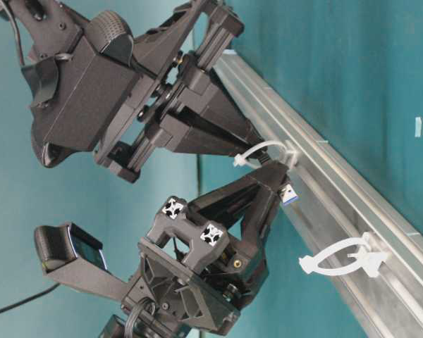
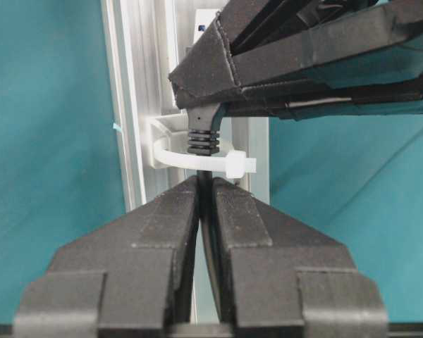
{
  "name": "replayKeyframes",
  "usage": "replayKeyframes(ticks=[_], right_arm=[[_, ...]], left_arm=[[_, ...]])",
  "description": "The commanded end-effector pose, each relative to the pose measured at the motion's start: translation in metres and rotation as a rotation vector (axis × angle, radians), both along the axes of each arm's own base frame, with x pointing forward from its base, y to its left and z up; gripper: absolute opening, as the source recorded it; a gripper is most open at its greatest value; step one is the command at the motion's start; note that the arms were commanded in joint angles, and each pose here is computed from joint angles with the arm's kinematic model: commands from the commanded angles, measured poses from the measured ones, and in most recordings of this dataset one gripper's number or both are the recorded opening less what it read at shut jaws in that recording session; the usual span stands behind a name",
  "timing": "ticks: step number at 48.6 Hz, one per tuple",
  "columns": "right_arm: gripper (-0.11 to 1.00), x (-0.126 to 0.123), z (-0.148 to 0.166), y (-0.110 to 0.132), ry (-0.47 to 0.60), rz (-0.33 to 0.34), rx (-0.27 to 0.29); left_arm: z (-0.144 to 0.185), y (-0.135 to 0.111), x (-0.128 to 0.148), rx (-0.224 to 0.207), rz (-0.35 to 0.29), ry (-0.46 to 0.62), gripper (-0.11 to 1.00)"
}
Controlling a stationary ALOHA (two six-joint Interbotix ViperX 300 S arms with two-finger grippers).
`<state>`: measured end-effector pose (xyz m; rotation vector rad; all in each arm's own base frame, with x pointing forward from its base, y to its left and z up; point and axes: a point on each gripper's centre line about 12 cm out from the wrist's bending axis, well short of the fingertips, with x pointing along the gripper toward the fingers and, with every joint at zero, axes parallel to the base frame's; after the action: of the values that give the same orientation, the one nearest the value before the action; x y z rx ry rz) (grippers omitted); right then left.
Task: Pass the USB cable through three rings with both arms.
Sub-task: 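Grasp the plug past the second ring with the left gripper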
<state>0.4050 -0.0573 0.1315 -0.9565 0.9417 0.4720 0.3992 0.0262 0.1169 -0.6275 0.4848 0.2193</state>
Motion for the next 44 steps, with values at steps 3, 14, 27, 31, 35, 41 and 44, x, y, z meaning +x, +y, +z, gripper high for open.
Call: replayKeyframes(ticks=[3,14,27,31,35,41,44], right_arm=[[0.1,0.003,0.002,-0.003,-0.013,-0.024,0.01],[0.5,0.0,0.001,-0.001,0.016,-0.07,0.053],[0.84,0.003,0.026,-0.004,-0.106,-0.157,0.091],[0.82,0.002,0.031,-0.002,-0.134,-0.157,0.092],[0.82,0.0,0.031,0.001,-0.135,-0.153,0.092],[0.82,-0.002,0.031,0.005,-0.126,-0.143,0.094],[0.82,-0.002,0.031,0.01,-0.124,-0.132,0.095]], left_arm=[[0.009,-0.003,0.005,0.007,-0.013,-0.03,0.14],[0.012,-0.003,0.001,0.005,-0.011,-0.03,0.13],[0.012,-0.012,-0.013,-0.003,-0.027,-0.017,0.13],[0.016,-0.013,-0.014,-0.005,-0.029,-0.026,0.13],[0.018,-0.013,-0.015,-0.016,-0.023,-0.033,0.13],[0.018,-0.014,-0.016,-0.03,-0.018,-0.032,0.13],[0.018,-0.015,-0.016,-0.041,-0.014,-0.032,0.13]])
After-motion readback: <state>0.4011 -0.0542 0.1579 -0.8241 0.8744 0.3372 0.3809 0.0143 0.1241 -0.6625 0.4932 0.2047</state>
